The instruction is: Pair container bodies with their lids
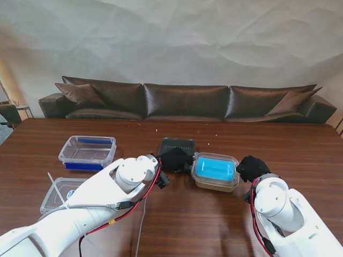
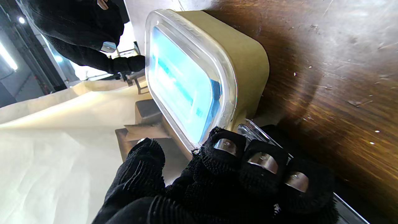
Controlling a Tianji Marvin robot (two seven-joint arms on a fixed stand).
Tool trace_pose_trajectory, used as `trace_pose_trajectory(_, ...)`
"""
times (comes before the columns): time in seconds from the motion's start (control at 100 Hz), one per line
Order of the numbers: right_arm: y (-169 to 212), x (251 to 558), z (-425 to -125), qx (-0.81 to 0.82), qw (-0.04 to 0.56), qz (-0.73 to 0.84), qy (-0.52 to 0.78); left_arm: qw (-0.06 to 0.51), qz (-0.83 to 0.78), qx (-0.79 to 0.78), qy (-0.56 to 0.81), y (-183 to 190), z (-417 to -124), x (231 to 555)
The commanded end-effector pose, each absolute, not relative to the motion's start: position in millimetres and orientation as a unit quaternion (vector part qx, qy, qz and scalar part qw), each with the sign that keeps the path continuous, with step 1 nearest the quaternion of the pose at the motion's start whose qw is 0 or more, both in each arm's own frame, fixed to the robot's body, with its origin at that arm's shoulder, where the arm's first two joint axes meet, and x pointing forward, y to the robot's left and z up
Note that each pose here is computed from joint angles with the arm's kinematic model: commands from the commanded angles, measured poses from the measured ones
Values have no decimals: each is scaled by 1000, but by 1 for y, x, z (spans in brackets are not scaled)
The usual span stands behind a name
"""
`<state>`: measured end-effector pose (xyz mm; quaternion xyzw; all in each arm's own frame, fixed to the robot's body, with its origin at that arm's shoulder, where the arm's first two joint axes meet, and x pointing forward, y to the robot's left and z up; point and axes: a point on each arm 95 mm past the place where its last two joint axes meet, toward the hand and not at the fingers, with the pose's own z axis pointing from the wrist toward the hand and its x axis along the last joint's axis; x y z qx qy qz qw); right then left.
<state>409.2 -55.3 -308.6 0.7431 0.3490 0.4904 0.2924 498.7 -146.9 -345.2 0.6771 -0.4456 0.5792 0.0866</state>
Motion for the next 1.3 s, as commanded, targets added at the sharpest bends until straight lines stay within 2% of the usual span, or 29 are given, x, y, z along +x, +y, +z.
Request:
trace_pose_trajectory(0.0,-53,410,-311,747,284,487,353,104,581,669,-451,-160,-338,501)
trace_pose_trajectory(0.48,-58,415,-314,754,290,475,351,113,572,670,-458,-166,-339,515)
trace_pose_trajectory(1.29,-59,416,-312,758,287,466,355,99,552,678,-474,-159,-333,512)
